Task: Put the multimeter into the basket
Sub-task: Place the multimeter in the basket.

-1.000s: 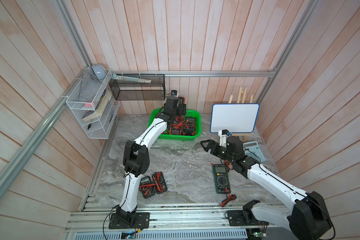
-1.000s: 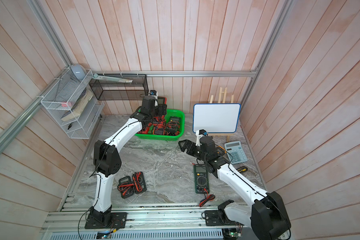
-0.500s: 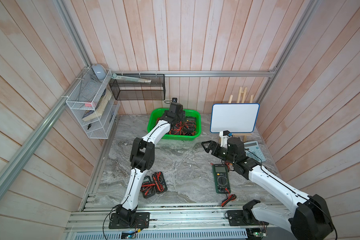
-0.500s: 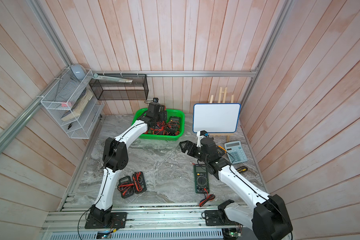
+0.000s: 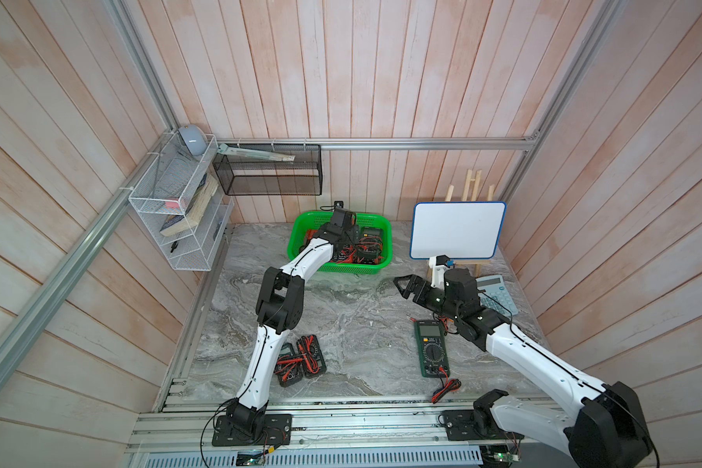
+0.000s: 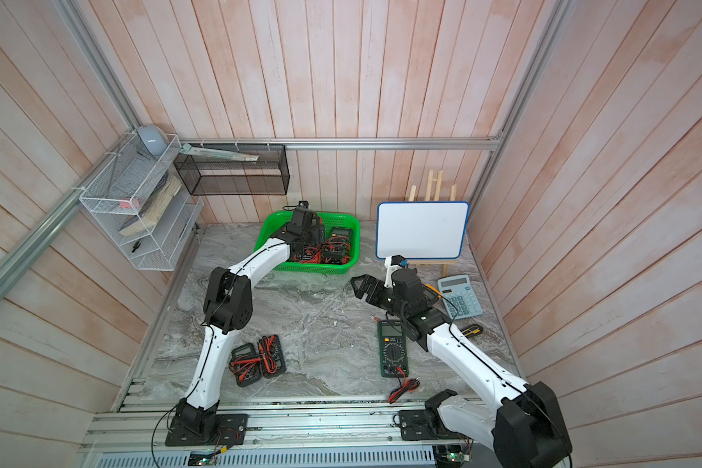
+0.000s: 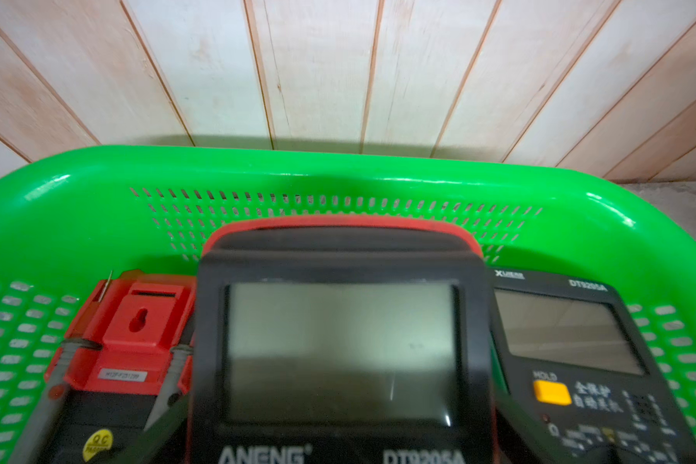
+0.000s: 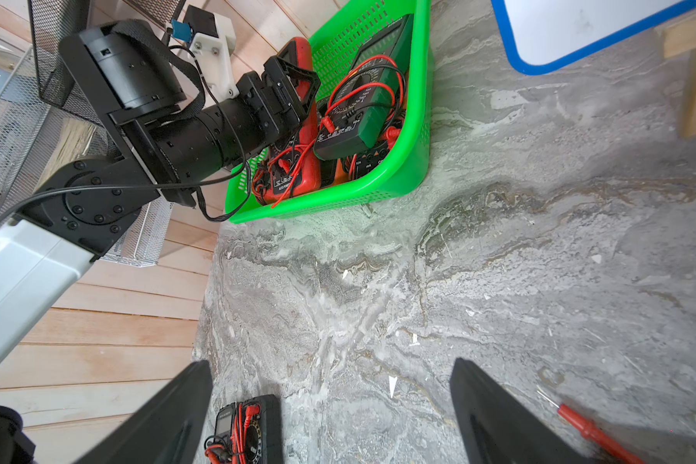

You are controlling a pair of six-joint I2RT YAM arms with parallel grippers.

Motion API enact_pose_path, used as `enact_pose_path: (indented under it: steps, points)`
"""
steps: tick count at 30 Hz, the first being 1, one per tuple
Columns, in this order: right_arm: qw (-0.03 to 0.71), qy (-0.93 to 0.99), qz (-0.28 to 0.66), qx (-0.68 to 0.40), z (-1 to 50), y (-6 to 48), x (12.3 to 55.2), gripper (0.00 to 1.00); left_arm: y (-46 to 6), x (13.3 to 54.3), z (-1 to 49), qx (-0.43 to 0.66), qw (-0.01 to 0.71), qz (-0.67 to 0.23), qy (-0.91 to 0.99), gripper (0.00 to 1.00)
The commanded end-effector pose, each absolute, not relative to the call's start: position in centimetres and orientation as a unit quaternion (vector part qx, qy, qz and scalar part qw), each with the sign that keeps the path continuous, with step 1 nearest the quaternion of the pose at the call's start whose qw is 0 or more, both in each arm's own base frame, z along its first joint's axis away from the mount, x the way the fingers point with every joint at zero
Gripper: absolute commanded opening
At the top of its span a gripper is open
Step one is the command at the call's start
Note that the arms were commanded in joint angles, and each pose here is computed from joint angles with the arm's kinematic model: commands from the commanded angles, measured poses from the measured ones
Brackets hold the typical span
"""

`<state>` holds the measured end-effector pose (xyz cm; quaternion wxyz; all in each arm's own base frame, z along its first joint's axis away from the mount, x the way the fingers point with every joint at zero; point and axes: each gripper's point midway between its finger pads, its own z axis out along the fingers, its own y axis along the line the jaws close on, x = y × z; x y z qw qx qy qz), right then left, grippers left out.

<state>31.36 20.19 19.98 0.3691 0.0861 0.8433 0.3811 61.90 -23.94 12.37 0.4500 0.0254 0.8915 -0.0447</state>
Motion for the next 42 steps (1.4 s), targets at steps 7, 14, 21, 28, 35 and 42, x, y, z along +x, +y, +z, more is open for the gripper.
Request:
enact_pose_path:
  steps: [7, 14, 21, 28, 35, 42]
  points:
    - [0.375, 0.846, 0.368, 0.089, 19.8, 19.6, 31.4, 0.98, -24.1, 62.0, 12.4, 0.027, 0.453, -0.051, 0.89, 1.0]
    - [0.375, 0.846, 0.368, 0.089, 19.9, 19.7, 31.5, 0.98, -24.4, 61.5, 14.7, 0.033, 0.459, -0.065, 0.885, 1.0]
    - [0.376, 0.847, 0.366, 0.089, 19.8, 19.5, 31.5, 0.98, -24.8, 61.4, 17.1, 0.043, 0.463, -0.078, 0.882, 0.99]
    - [0.374, 0.848, 0.364, 0.089, 19.5, 19.5, 31.6, 0.98, -24.9, 61.0, 18.5, 0.04, 0.469, -0.088, 0.878, 1.0]
    - [0.373, 0.85, 0.36, 0.091, 19.4, 19.3, 31.6, 0.98, -24.7, 60.5, 20.8, 0.041, 0.484, -0.094, 0.869, 1.0]
    - [0.371, 0.857, 0.346, 0.091, 18.7, 18.9, 31.5, 0.98, -24.2, 58.6, 24.1, 0.044, 0.503, -0.111, 0.856, 1.0]
